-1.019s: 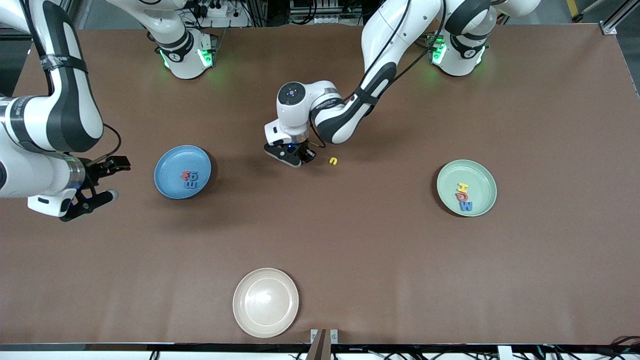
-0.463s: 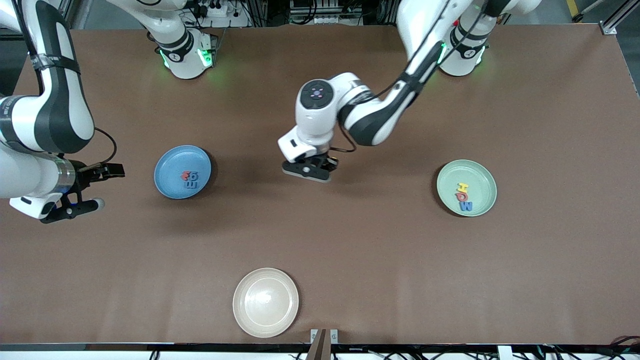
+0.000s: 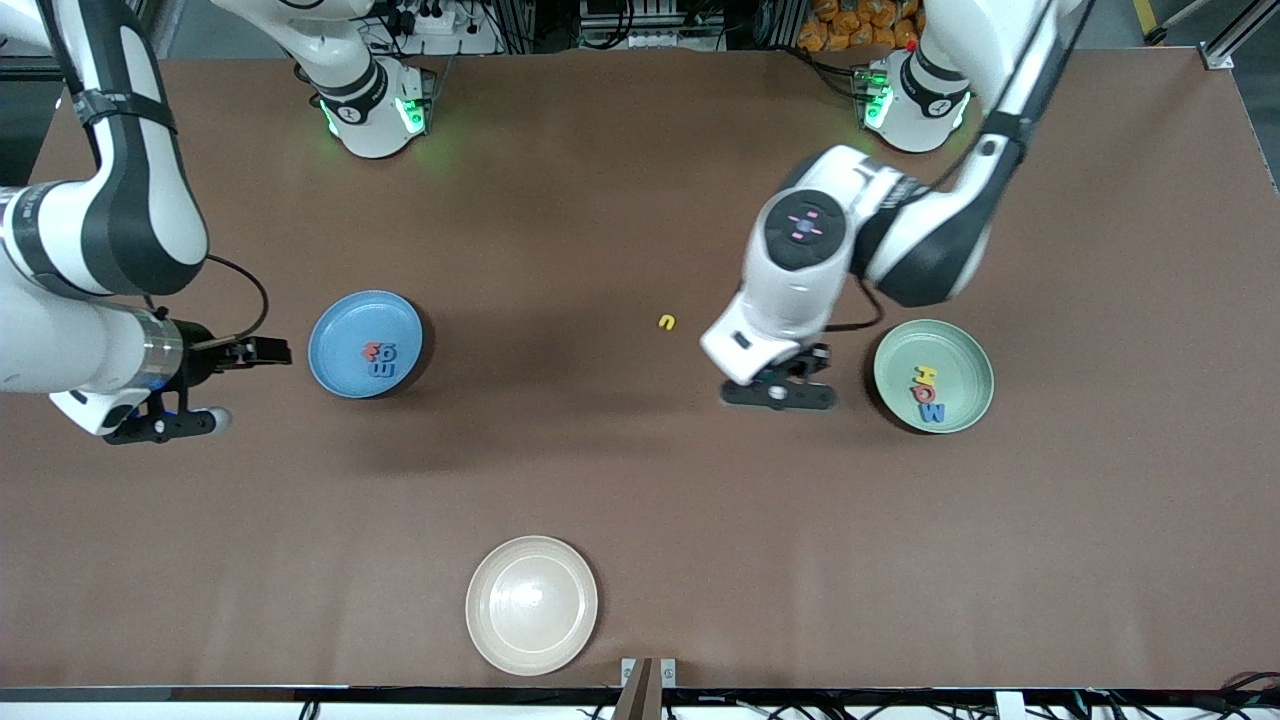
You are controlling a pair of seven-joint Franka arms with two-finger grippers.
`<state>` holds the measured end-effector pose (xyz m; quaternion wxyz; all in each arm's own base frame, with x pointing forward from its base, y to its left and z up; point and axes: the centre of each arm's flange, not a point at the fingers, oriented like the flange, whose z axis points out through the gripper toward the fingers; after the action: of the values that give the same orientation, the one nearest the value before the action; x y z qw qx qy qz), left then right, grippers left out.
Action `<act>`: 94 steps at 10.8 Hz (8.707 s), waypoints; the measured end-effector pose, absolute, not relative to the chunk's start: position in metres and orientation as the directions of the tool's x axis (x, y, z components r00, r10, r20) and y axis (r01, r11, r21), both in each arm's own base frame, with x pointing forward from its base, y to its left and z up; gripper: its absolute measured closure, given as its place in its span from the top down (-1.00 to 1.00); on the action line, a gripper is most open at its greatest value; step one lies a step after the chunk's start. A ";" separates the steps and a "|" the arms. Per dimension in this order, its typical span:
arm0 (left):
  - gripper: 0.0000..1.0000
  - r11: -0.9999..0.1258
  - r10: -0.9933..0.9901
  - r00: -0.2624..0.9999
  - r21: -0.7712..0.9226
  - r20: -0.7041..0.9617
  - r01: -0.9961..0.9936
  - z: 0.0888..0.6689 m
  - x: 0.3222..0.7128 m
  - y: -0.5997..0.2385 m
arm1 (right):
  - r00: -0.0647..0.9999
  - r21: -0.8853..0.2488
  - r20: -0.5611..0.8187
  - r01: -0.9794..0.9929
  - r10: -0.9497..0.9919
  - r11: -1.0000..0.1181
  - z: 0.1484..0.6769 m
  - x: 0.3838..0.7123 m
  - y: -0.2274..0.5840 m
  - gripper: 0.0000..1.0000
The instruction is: Sort upper and lower case letters into plates
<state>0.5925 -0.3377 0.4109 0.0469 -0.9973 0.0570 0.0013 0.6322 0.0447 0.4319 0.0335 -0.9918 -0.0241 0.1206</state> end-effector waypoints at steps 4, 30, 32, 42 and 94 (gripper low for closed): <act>-0.44 -0.987 -0.051 0.990 -0.145 -0.130 -0.070 0.382 0.590 -0.221 | 0.988 -0.055 -0.126 -0.101 -0.093 -0.993 0.417 0.619 0.201 1.00; 1.00 -0.994 -0.034 0.998 -0.105 0.054 -0.028 0.608 0.583 -0.135 | 0.914 -0.050 -0.068 -0.404 -0.400 -0.913 0.177 0.449 0.556 1.00; 1.00 -0.992 -0.050 0.999 -0.117 0.022 -0.047 0.609 0.574 -0.146 | 0.912 -0.050 -0.069 -0.408 -0.405 -0.911 0.176 0.449 0.556 0.81; 1.00 -0.998 -0.010 0.995 -0.055 -0.099 -0.015 0.650 0.533 -0.068 | 0.902 -0.050 -0.074 -0.430 -0.426 -0.902 0.179 0.446 0.560 -0.22; 1.00 -0.999 0.043 0.999 -0.015 -0.016 0.043 0.645 0.536 -0.035 | 0.978 0.036 -0.031 -0.207 -0.208 -0.978 0.625 0.601 -0.005 1.00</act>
<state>0.5363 -0.0350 0.6452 0.0072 -0.9997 -0.0215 0.0080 0.6010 -0.0046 0.6247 -0.0162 -0.9943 0.1044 0.0172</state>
